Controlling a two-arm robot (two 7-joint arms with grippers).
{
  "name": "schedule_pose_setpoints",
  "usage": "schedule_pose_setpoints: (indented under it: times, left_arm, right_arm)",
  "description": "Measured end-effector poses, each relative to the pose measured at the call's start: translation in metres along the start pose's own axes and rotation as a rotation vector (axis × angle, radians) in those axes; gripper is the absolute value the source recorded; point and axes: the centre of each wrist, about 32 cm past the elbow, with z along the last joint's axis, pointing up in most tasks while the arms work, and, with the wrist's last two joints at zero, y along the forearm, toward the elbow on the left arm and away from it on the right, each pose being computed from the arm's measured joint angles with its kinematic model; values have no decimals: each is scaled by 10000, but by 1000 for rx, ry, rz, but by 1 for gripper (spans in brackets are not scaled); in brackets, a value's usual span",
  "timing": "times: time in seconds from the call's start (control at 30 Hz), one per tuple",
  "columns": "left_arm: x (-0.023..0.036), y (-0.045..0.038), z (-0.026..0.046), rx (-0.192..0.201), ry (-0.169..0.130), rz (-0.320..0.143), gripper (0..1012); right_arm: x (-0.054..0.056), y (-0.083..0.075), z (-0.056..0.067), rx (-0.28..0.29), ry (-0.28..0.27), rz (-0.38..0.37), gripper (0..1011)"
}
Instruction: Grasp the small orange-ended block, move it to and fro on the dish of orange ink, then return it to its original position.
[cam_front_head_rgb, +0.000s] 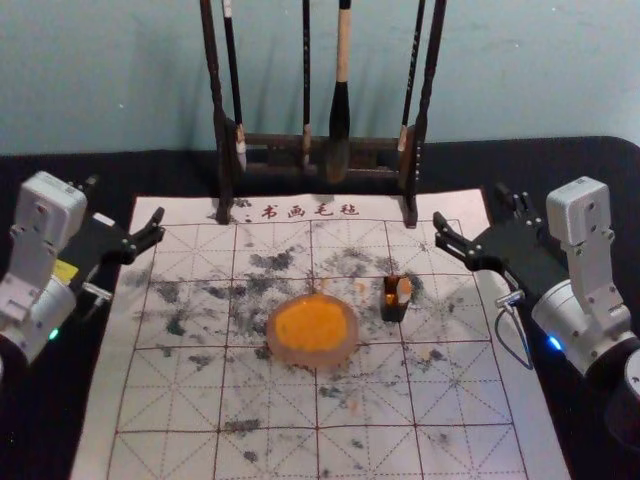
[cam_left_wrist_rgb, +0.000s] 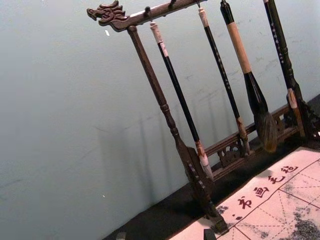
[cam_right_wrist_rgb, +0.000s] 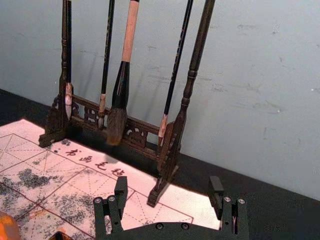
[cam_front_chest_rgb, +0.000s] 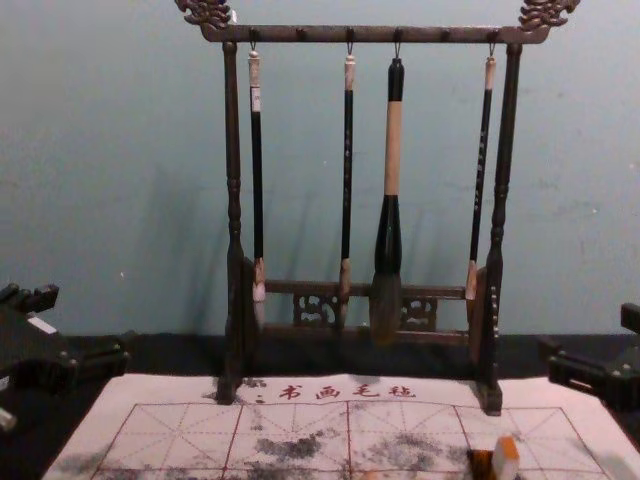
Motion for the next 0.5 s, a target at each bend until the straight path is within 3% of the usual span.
schedule_pose_setpoints:
  times: [0.5]
  left_arm:
    - [0,0,0,0,0,0,1002]
  right_arm:
    - [1,0,4,1,0,1,1000]
